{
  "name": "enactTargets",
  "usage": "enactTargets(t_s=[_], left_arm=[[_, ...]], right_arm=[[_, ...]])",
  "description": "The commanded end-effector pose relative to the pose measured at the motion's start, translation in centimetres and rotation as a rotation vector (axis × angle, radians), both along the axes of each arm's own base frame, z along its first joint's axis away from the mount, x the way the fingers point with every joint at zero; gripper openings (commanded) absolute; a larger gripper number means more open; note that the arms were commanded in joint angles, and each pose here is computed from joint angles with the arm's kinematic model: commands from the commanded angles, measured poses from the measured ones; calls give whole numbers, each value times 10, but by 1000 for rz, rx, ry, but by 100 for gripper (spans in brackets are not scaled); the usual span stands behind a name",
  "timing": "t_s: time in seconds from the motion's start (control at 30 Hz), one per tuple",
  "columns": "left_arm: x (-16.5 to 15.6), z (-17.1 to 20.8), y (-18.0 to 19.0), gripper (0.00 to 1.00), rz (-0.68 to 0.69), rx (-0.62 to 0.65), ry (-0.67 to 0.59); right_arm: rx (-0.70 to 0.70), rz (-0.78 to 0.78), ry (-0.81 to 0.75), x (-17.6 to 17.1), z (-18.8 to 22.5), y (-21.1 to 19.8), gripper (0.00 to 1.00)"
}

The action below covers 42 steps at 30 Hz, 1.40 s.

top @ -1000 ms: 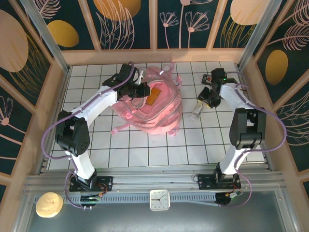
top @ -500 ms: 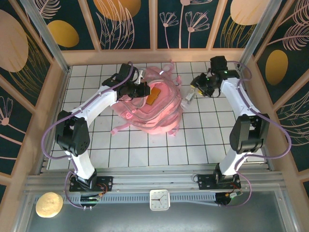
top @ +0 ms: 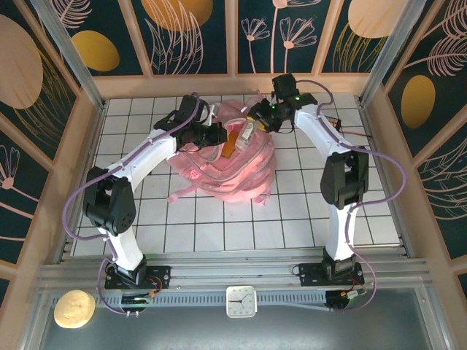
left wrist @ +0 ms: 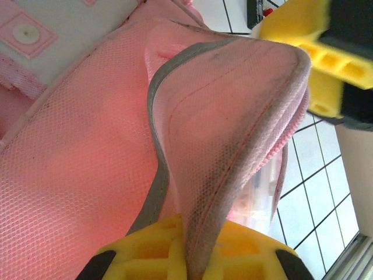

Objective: Pack the student bag

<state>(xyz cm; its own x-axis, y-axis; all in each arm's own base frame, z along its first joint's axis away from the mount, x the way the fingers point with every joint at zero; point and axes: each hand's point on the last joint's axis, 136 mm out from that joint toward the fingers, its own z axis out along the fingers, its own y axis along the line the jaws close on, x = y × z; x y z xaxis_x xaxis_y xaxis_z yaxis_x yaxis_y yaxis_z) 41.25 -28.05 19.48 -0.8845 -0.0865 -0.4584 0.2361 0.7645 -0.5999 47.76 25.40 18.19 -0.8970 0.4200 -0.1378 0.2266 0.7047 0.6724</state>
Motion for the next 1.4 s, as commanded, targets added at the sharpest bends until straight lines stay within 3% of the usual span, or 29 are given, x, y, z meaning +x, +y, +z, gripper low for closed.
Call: enactTargets(t_s=[0.0, 0.33, 0.6, 0.77, 1.07, 1.17, 1.3, 1.37], left_arm=[[8, 50, -9, 0, -10, -105, -121], [15, 37, -8, 0, 18, -97, -108], [26, 32, -13, 0, 36, -109, -106], [27, 26, -12, 0, 28, -84, -101], [22, 10, -1, 0, 17, -7, -93], [21, 8, 0, 0, 15, -4, -90], [21, 8, -1, 0, 10, -10, -91], [21, 10, -4, 0, -3, -17, -92]], right_arm=[[48, -16, -33, 14, 7, 19, 43], [106, 14, 7, 7, -8, 65, 43], [120, 22, 24, -5, -12, 79, 45], [150, 62, 35, -13, -13, 92, 57], [161, 140, 11, -32, -3, 86, 60], [167, 121, -8, -38, 1, 68, 58], [192, 111, -40, -38, 4, 47, 44], [211, 120, -36, -39, 3, 45, 43]])
